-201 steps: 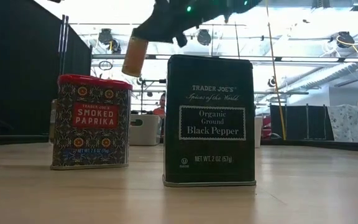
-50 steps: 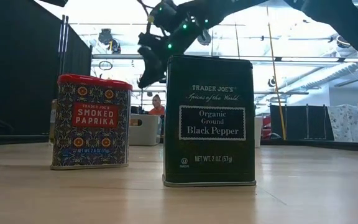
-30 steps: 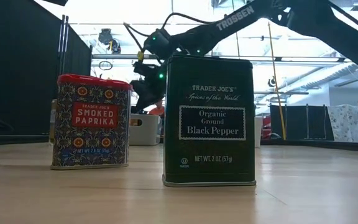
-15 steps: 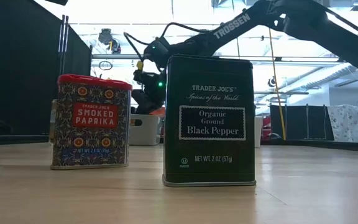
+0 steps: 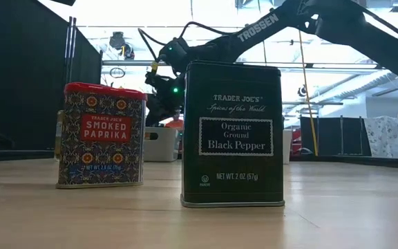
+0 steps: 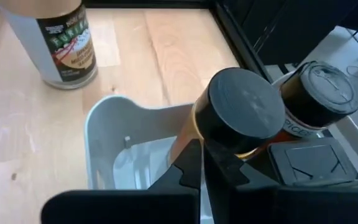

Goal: Sort spices by type
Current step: Put the black spice bottle into the gray bin

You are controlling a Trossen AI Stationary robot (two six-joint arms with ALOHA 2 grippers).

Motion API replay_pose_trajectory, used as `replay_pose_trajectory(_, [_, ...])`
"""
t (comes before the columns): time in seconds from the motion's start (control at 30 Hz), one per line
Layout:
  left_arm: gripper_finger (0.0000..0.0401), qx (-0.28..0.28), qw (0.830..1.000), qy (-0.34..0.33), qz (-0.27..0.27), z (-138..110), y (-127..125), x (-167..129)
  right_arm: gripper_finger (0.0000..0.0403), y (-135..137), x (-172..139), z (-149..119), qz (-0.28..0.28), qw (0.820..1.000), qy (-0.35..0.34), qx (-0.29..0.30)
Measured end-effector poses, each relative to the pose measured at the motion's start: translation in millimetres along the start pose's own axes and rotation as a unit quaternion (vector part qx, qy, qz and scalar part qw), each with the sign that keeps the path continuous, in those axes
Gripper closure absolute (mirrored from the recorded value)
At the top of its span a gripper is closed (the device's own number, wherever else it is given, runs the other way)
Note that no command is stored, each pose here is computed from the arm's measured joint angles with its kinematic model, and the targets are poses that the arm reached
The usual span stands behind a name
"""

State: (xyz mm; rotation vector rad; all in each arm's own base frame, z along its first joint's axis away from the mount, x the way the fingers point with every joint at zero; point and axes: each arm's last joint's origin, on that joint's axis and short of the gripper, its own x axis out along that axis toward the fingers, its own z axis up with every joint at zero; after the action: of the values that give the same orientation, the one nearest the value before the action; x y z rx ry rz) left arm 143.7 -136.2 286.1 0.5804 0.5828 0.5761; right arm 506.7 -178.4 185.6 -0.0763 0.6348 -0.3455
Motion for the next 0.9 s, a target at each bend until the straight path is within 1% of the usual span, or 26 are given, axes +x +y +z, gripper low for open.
replay_pose_trajectory(0.17, [0.0257,0.000,1.000,0.000,0.000,0,0,0,0.0403,-5,0,2,-0.007,1.000,-0.012,0.004])
replay_pose_trajectory(0.3, [0.0257,0.000,1.000,0.000,0.000,0,0,0,0.0403,-7,0,1,-0.006,1.000,-0.007,0.005])
replay_pose_trajectory(0.43, [0.0257,0.001,1.000,0.000,0.000,0,0,0,0.0403,-1,0,2,0.033,0.999,-0.018,0.011])
replay_pose_trajectory(0.53, [0.0257,0.001,1.000,0.000,0.000,0,0,0,0.0403,3,3,3,0.034,0.999,-0.028,0.006])
replay_pose_trajectory(0.63, [0.0257,0.001,1.000,0.000,0.000,0,0,0,0.0403,0,5,0,0.031,0.999,-0.026,0.011])
replay_pose_trajectory(0.77, [0.0257,0.003,1.000,0.001,0.001,0,0,0,0.0403,-10,9,-3,0.006,0.999,-0.027,0.022])
replay_pose_trajectory(0.9, [0.0257,0.003,1.000,0.000,0.001,0,0,0,0.0403,-18,9,-4,-0.002,0.999,-0.031,0.035])
